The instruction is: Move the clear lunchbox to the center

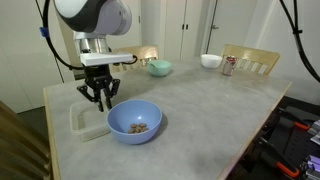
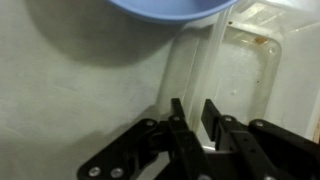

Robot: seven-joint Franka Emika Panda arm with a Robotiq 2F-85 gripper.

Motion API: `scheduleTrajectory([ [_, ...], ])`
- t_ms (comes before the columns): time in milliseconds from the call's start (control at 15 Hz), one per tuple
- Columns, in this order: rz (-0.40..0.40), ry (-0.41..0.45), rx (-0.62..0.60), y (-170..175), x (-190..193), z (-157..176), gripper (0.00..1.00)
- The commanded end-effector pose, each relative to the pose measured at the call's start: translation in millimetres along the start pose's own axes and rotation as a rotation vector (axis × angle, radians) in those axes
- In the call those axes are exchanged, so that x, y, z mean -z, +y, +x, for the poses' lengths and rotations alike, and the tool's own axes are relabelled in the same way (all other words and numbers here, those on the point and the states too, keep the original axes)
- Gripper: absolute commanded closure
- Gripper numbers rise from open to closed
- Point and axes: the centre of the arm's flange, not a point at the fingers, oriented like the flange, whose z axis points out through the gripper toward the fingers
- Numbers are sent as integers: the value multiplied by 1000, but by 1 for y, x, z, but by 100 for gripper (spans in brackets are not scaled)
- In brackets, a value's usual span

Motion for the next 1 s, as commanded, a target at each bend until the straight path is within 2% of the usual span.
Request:
scheduleTrajectory([
  [0,5,8,35,3,2,4,99],
  [600,-41,62,65,18,29,4,98],
  [933,-54,116,51,39,57,1,98],
])
